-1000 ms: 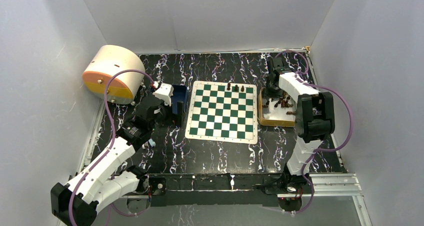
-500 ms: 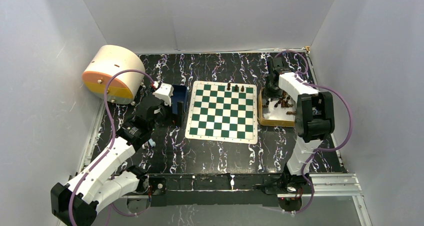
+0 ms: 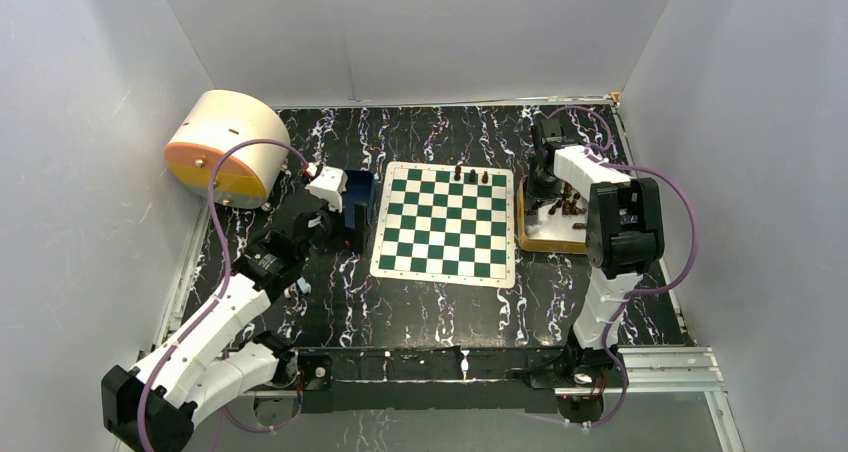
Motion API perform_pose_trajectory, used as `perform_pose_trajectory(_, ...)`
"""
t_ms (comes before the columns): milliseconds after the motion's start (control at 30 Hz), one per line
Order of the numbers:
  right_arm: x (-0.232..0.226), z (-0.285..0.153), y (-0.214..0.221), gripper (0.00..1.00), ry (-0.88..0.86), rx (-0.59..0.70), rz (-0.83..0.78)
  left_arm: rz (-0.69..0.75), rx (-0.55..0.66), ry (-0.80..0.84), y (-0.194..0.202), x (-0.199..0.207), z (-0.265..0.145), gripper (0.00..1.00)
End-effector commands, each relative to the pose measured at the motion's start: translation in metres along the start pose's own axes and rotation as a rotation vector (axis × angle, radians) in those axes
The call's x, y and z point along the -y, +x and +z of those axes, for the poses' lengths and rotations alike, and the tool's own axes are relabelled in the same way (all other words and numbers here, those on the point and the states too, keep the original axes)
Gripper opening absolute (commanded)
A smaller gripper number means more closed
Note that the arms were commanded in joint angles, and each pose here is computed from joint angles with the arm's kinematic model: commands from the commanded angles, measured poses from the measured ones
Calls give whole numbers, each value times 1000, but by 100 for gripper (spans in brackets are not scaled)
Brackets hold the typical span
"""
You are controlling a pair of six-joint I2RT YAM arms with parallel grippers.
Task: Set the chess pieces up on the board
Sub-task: Pick up the chess piece from the storage box.
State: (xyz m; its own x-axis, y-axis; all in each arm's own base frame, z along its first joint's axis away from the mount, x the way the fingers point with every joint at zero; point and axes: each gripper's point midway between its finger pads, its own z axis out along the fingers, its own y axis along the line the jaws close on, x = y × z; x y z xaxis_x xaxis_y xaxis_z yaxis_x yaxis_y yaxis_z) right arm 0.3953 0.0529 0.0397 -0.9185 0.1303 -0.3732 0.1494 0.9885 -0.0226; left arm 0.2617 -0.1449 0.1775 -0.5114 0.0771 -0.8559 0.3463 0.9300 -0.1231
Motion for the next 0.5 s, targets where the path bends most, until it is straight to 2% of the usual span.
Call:
perform_pose_trajectory(0,0,-6,-21,23,2,61,2,-2,24,0,-5,-1,-2,94)
perform_pose_trajectory(133,3,-8,-21,20,13,64,1,-2,24,0,-5,-1,-2,94)
perform_pose_trajectory(467,6,-18,-27,18,27,82,4,-2,23,1,-5,-1,-2,94)
